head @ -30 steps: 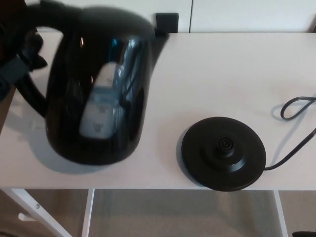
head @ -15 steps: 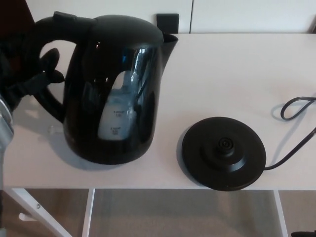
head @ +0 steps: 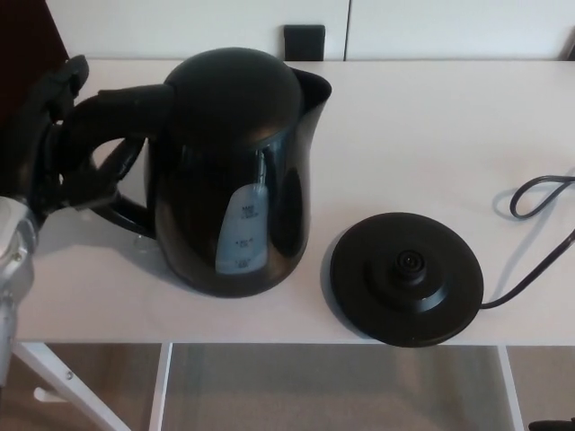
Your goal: The robot walk towards a table in front and uses its left hand to pick up the pot from the base and places it on the table
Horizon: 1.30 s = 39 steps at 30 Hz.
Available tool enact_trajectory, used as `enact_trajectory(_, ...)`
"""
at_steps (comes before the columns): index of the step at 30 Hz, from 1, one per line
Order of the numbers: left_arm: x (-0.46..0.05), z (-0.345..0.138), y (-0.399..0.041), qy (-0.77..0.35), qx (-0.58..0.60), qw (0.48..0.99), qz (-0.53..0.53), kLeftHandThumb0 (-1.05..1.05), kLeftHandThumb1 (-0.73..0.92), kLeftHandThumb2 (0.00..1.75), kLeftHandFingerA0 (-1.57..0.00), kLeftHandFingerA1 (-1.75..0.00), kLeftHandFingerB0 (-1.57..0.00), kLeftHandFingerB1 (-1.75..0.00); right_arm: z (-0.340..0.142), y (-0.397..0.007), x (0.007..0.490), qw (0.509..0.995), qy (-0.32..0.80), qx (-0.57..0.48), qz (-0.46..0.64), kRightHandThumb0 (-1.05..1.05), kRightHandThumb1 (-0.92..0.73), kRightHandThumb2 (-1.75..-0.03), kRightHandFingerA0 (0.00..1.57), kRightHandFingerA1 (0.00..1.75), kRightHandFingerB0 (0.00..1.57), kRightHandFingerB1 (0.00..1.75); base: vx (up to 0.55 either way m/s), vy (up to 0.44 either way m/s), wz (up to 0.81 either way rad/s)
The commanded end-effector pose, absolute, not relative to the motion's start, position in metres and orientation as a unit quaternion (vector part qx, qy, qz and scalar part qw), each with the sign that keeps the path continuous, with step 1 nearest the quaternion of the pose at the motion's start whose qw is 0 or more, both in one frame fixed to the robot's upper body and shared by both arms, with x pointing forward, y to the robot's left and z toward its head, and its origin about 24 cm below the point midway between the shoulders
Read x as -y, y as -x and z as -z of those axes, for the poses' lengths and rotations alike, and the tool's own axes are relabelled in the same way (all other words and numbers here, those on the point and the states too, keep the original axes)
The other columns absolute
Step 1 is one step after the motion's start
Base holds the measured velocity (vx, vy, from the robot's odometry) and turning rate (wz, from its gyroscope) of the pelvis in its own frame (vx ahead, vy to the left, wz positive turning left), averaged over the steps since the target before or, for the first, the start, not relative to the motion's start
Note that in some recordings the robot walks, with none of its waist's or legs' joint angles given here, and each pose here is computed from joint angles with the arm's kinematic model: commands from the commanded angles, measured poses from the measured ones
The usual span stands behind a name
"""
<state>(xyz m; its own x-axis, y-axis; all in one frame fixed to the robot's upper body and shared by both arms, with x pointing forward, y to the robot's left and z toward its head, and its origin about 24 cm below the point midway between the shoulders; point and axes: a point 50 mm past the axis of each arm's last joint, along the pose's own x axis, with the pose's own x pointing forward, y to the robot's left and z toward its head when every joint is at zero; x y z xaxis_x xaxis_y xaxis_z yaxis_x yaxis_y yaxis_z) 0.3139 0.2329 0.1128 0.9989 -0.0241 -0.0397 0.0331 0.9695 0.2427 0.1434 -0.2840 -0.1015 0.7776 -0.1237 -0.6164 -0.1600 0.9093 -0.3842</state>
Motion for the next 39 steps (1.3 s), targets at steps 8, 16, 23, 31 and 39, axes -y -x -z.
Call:
enact_trajectory(8, -0.247, -0.134, -0.298, -0.317, -0.009, 0.928, 0.197, -0.87, 0.53, 0.57, 0.00, 0.00, 0.00, 0.00, 0.099, -0.144, 0.290, 0.916, 0.224, -0.332, -0.008, -0.36, -0.68, -0.59, 0.70, 0.45, 0.52, 0.39, 0.00, 0.000, 0.00)
enact_trajectory(16, -0.276, -0.137, -0.285, -0.364, -0.082, 0.890, 0.263, -1.01, 0.49, 0.67, 0.00, 0.00, 0.00, 0.00, 0.097, -0.144, 0.291, 0.917, 0.221, -0.333, -0.012, -0.42, -0.56, -0.80, 0.63, 0.57, 0.48, 0.51, 0.00, 0.000, 0.00)
enact_trajectory(23, -0.292, -0.141, -0.273, -0.361, -0.089, 0.886, 0.277, -1.01, 0.56, 0.61, 0.00, 0.00, 0.00, 0.00, 0.097, -0.145, 0.292, 0.916, 0.224, -0.333, -0.012, -0.42, -0.54, -0.79, 0.62, 0.56, 0.48, 0.51, 0.00, 0.000, 0.00)
enact_trajectory(31, -0.334, -0.151, -0.247, -0.322, -0.059, 0.922, 0.205, -0.97, 0.53, 0.60, 0.00, 0.00, 0.00, 0.00, 0.100, -0.145, 0.287, 0.915, 0.221, -0.338, -0.016, -0.42, -0.54, -0.79, 0.65, 0.57, 0.48, 0.51, 0.00, 0.000, 0.00)
enact_trajectory(39, -0.398, -0.075, -0.150, -0.228, -0.137, 0.963, 0.033, -0.86, 0.51, 0.56, 0.00, 0.00, 0.00, 0.00, 0.106, -0.125, 0.292, 0.904, 0.224, -0.364, -0.017, -0.38, -0.64, -0.58, 0.70, 0.45, 0.53, 0.39, 0.00, 0.000, 0.00)
